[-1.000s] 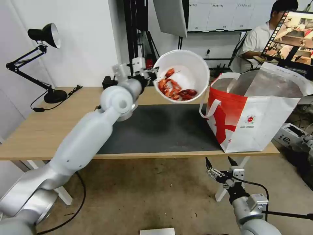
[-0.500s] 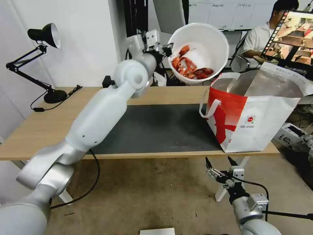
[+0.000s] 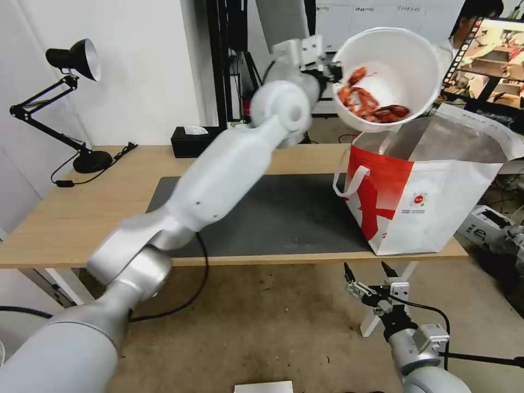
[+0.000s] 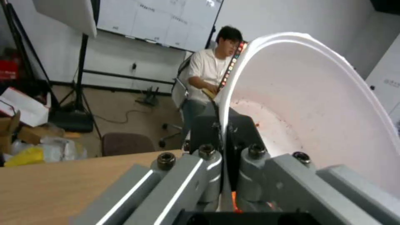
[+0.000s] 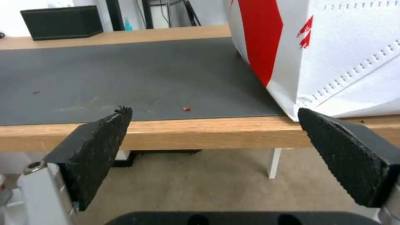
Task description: Pick up the trash from the table and place it into the takeout bag.
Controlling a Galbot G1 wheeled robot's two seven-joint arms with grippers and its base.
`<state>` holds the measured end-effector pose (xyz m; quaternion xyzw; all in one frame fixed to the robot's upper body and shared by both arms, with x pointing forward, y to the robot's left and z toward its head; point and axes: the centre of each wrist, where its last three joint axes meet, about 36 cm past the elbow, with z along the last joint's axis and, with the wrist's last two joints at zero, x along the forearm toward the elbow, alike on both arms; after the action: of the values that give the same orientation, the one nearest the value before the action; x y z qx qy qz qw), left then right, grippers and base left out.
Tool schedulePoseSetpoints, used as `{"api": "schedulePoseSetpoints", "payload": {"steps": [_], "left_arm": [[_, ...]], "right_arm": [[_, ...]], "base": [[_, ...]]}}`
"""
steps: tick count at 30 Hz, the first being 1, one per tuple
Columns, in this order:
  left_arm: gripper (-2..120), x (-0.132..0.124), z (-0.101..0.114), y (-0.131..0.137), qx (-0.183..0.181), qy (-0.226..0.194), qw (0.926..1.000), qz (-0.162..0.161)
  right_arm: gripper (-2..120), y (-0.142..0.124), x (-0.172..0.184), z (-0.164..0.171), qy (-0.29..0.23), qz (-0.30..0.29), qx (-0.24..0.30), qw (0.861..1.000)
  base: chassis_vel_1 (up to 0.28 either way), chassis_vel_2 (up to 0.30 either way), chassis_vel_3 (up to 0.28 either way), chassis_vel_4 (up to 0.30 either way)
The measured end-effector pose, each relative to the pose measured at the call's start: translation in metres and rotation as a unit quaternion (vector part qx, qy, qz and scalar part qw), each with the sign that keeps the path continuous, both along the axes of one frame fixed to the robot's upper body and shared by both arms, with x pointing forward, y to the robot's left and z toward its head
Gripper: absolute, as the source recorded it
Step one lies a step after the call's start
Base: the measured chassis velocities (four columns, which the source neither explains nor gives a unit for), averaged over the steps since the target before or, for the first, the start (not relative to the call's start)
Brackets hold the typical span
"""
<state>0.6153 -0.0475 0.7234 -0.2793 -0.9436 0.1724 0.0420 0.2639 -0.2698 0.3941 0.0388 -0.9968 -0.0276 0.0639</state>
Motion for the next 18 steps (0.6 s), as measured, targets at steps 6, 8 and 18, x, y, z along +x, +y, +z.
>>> {"api": "schedulePoseSetpoints", "payload": {"steps": [6,8,18], "left_arm": [[0,-0.001,-0.010,-0.023,0.030,-0.022,0.9993,0.006],[0,-0.003,-0.015,-0.028,0.041,-0.029,0.9987,0.005],[0,-0.012,-0.041,-0.036,0.073,-0.061,0.9954,-0.005]], "right_arm": [[100,0.000,0.000,0.000,0.000,0.000,0.000,1.000],[100,0.000,0.000,0.000,0.000,0.000,0.000,1.000],[100,0.000,0.000,0.000,0.000,0.000,0.000,1.000]], "base": [[0.000,0.000,0.000,0.000],[0.000,0.000,0.000,0.000],[0.000,0.000,0.000,0.000]]}}
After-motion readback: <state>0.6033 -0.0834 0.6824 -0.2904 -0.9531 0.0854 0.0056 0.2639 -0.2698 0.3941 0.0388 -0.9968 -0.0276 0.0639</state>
